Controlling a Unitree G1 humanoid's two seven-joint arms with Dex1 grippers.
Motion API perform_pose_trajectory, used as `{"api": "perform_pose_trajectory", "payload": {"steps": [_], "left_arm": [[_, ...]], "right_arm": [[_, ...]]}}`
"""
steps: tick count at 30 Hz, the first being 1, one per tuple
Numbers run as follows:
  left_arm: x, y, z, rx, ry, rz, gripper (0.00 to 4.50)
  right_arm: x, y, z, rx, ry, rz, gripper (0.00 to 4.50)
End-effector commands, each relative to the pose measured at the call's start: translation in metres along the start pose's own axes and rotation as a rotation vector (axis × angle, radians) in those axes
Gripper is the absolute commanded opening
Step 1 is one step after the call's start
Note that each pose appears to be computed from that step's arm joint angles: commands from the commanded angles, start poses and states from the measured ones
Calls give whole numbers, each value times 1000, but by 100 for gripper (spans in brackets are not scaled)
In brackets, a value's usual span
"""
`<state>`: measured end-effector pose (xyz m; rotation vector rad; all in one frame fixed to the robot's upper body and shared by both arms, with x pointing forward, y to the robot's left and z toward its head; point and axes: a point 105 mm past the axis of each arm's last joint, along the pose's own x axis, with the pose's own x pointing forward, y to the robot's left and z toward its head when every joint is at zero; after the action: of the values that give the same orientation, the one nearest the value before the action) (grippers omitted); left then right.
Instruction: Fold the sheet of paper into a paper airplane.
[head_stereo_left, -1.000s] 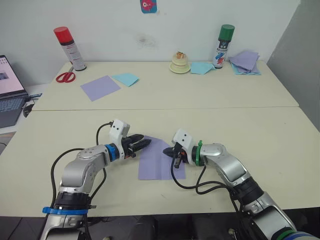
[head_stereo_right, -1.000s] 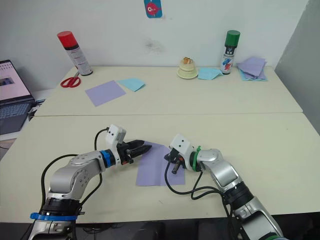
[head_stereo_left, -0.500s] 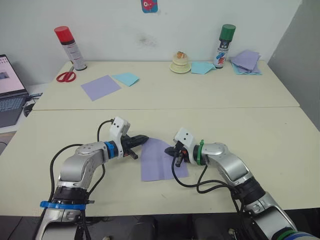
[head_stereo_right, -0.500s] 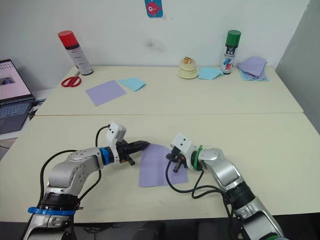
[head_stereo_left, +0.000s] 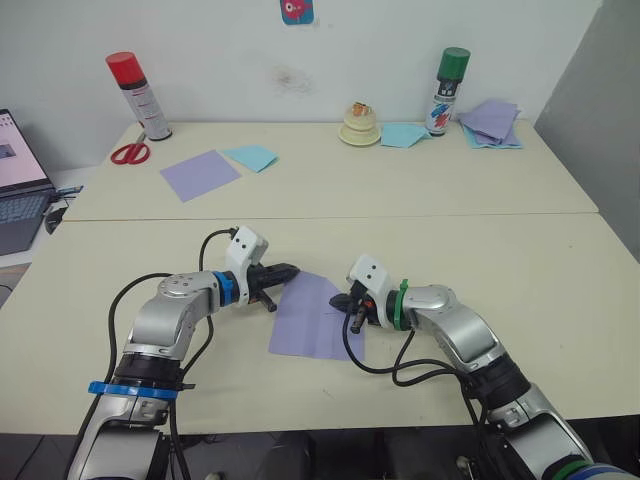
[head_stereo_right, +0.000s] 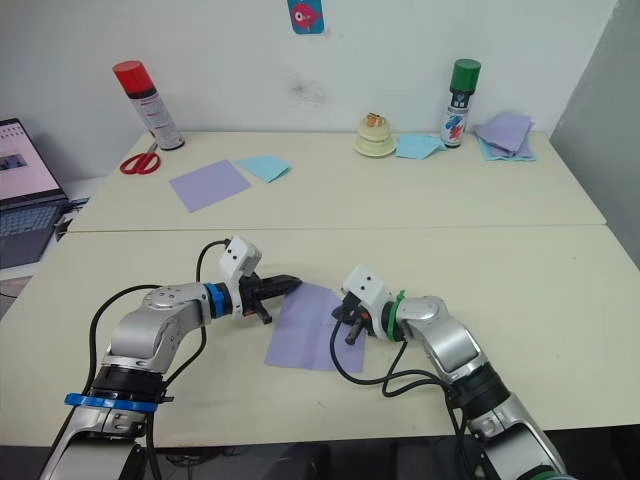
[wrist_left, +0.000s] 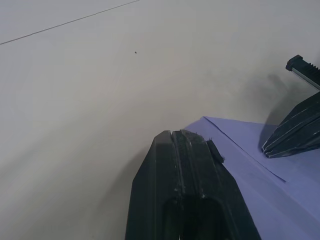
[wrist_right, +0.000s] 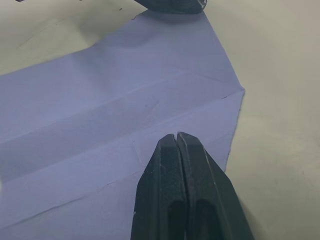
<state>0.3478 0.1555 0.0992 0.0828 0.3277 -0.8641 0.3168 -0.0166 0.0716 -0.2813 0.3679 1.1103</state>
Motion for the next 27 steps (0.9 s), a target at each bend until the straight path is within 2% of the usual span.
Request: {"api": "perform_pose_trajectory", "payload": {"steps": [1,5,8,14,17,21,24,27], "left_arm": [[-2,-3,11,53,-29,-14,2],[-8,-5,11,27,-47,-33,104],[-10,-2,11,28,-44,-11,199],[-12,-4,6,18,-26,-20,199],[-12,-5,6,18,-30,-23,137],[-11,-8,8,27,-31,-42,10],[-11,-10,9,43,-32,-54,1],[-11,-18,12,163,-21,-71,1]], "right_arm": [[0,2,2,6,-9,4,0],[1,2,1,7,-7,2,0],[1,3,0,6,-7,5,0],[2,5,0,5,-8,8,0],[1,6,0,8,-10,9,0],[1,7,-1,12,-10,11,0],[1,9,-2,14,-11,12,0],[1,10,-1,17,-14,12,0]]}}
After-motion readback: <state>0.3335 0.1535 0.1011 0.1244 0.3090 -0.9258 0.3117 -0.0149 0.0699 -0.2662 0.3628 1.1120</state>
